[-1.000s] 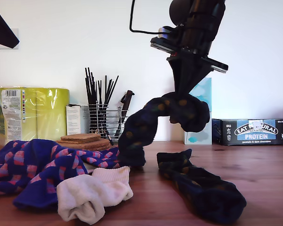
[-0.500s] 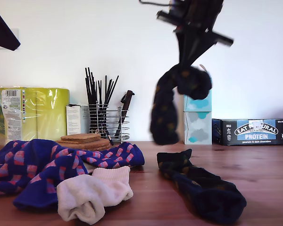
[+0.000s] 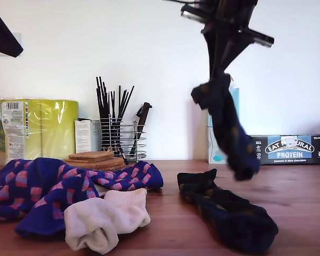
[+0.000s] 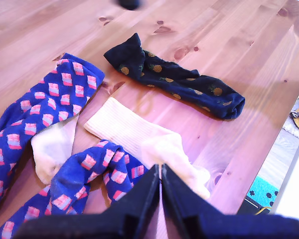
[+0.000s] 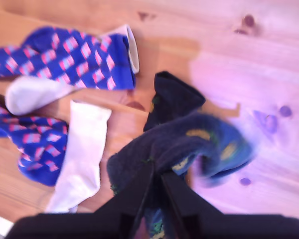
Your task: Pair up the socks based on colour and pattern, by placing each sock on top of its pair
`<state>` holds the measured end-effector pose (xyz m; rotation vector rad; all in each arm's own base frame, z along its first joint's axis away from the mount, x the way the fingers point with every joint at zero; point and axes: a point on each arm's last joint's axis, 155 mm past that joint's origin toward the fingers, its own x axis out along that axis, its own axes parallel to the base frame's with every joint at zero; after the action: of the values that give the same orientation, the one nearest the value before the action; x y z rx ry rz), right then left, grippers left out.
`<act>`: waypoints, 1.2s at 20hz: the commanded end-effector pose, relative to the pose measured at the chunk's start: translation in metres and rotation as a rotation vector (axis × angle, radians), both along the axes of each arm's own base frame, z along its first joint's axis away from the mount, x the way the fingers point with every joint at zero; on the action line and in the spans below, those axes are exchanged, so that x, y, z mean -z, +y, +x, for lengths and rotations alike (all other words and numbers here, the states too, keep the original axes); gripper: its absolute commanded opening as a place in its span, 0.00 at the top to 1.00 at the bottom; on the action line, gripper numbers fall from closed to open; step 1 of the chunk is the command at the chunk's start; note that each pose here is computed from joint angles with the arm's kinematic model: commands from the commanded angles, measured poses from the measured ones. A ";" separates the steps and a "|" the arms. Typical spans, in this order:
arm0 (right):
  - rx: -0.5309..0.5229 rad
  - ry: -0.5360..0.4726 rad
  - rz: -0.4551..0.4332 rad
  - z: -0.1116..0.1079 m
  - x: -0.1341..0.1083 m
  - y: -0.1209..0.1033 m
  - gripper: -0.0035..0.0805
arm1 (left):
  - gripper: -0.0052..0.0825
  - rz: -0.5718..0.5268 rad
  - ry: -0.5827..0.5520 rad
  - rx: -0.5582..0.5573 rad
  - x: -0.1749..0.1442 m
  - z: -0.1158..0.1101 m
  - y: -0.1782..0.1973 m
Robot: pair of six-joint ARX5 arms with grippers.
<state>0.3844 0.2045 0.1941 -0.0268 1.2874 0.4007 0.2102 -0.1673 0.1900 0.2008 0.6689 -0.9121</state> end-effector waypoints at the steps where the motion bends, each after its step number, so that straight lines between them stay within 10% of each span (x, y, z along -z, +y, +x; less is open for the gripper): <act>1: -0.007 0.033 -0.037 -0.004 0.026 0.004 0.97 | 0.96 -0.001 -0.006 0.005 -0.001 0.000 0.000; 14: -0.024 -0.188 0.058 0.031 -0.026 0.035 0.97 | 0.96 -0.001 -0.006 0.005 -0.001 0.000 0.000; 24: -0.093 -0.051 -0.010 0.004 0.019 0.047 0.97 | 0.96 0.000 -0.004 0.005 0.000 0.000 0.000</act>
<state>0.3977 0.2489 0.2088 -0.0783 1.1474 0.4760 0.2099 -0.1675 0.1900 0.1997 0.6694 -0.9143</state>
